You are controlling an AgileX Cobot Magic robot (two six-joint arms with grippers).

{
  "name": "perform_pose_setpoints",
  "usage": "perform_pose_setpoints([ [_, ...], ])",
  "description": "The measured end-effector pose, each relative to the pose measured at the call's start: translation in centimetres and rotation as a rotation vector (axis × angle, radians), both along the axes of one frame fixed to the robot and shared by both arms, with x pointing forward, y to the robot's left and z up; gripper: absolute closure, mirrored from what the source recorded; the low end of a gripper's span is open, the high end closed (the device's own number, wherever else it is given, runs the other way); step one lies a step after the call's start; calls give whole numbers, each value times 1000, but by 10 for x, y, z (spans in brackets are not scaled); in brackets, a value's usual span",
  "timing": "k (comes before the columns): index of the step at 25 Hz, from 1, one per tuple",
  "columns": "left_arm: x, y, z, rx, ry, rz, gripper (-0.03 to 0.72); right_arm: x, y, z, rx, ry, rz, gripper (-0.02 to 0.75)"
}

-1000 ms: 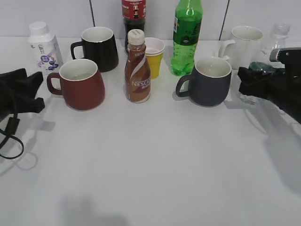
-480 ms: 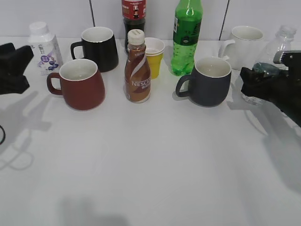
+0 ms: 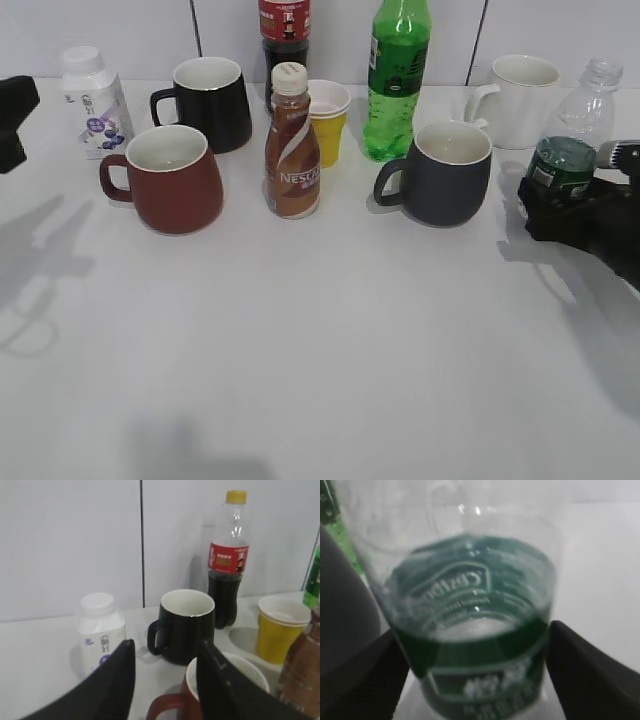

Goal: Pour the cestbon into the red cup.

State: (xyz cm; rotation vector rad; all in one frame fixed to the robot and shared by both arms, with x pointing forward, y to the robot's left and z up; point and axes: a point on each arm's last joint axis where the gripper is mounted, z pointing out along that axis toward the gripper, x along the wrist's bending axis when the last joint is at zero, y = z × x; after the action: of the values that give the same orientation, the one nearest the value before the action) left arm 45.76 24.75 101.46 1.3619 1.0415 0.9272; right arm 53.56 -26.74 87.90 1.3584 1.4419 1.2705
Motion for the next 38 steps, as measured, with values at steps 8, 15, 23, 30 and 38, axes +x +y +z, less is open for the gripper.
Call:
perform_pose_setpoints([
  [8, 5, 6, 31, 78, 219, 74, 376, -24, -4, 15, -19, 124, -22, 108],
  [15, -9, 13, 77, 18, 374, 137, 376, -35, -2, 29, -19, 268, 7, 114],
  [23, -39, 17, 102, 44, 558, 142, 376, -59, -2, 63, -39, 454, 7, 132],
  [30, -91, 26, 122, 71, 732, 143, 376, -78, -15, 134, -109, 566, -123, 144],
  [38, -144, 37, 128, 89, 763, 134, 391, -129, -4, 189, -45, 572, 48, 206],
])
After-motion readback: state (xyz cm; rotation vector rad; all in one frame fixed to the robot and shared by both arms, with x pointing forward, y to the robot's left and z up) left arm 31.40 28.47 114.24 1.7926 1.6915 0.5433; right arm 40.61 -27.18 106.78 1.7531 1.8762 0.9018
